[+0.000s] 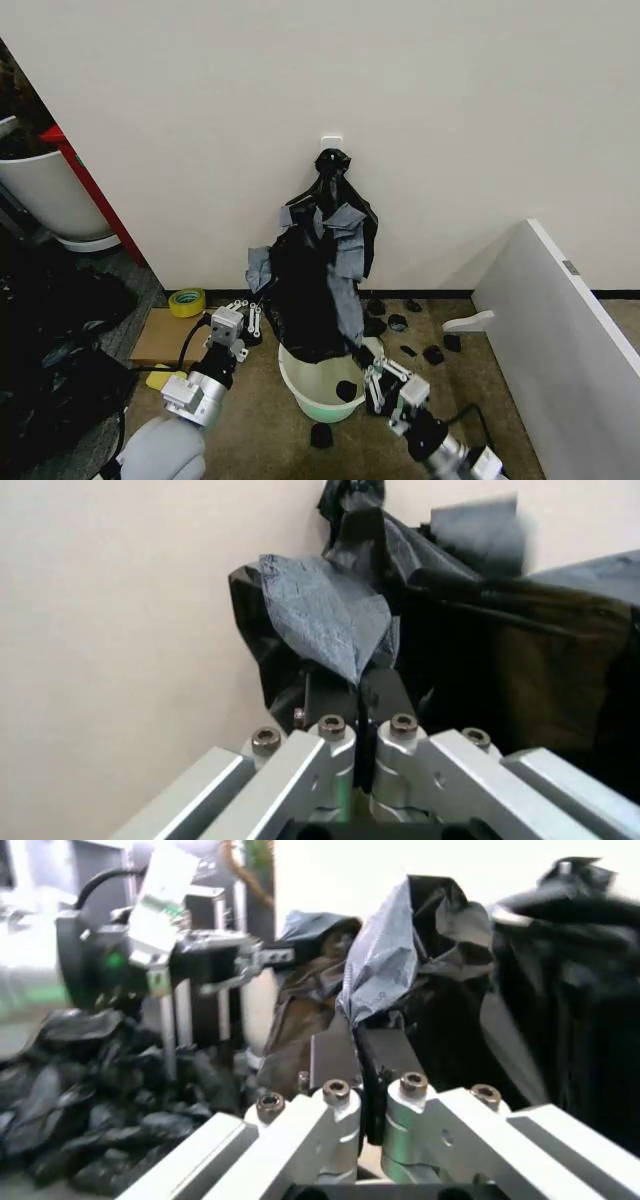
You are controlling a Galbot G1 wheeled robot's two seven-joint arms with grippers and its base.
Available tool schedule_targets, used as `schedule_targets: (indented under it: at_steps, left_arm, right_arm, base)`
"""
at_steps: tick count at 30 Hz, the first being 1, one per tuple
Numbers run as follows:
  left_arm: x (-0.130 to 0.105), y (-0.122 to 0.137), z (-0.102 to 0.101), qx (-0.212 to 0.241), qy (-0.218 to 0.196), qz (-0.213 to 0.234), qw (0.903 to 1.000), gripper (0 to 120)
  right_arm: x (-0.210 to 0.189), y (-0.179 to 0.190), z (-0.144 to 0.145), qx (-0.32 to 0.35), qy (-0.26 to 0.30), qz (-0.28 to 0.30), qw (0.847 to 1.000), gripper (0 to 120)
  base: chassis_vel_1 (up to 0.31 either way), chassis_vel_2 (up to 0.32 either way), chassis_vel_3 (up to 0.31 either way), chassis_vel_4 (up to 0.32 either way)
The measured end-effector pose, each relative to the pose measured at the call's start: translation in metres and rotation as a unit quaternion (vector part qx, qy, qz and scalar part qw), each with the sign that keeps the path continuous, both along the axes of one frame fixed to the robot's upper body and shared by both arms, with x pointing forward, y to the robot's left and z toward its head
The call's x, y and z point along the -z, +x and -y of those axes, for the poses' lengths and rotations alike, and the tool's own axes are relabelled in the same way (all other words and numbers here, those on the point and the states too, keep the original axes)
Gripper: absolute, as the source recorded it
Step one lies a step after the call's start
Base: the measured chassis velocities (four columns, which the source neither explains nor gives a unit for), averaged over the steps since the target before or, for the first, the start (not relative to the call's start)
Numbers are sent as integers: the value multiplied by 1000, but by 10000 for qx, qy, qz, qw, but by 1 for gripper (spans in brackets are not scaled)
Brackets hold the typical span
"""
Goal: Place the garbage bag over the trash bin.
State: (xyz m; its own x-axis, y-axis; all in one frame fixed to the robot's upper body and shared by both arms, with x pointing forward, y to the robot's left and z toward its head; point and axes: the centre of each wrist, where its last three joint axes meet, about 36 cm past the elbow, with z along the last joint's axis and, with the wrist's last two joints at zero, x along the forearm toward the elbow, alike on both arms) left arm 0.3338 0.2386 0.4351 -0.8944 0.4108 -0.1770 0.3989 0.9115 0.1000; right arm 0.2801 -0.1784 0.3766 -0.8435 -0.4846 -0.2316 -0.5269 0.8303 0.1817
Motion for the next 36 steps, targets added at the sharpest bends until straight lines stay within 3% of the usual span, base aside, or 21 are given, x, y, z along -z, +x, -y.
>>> schedule_targets:
  at_steps: [5,13,20,22,25,28,31,36]
  left_arm:
    - [-3,-15,4,-166,89,-3,9998,0]
    - [-20,-53,16,-448,192,-61,9988,0]
    - [-28,-82,24,-305,195,-182,9992,0]
    - [-36,-82,26,35,-229,23,9997,0]
    - [-47,-78,28,217,-513,170,9983,0]
    - [-54,-71,29,221,-542,252,9980,0]
    - [-48,-69,29,114,-461,144,9988,0]
    - [-21,-60,29,-39,-330,-119,9994,0]
  right_arm:
    - [-1,-15,7,-149,-157,161,9996,0]
    - [4,-44,35,-1029,-780,1016,9864,0]
    - [6,-54,56,-1434,-945,1200,9778,0]
    - [-11,-48,55,-1250,-628,1374,9806,0]
    - [-34,-44,47,-812,-226,1408,9864,0]
    - [-58,-49,31,-47,265,816,9963,0]
    - [-52,-49,27,209,301,479,9982,0]
    - [-9,-42,28,330,43,73,9994,0]
  base:
    - [0,0,0,0]
    - [0,0,0,0]
    - [0,0,0,0]
    - [0,0,0,0]
    - [0,0,0,0]
    - [0,0,0,0]
    - [0,0,0,0]
    - [0,0,0,0]
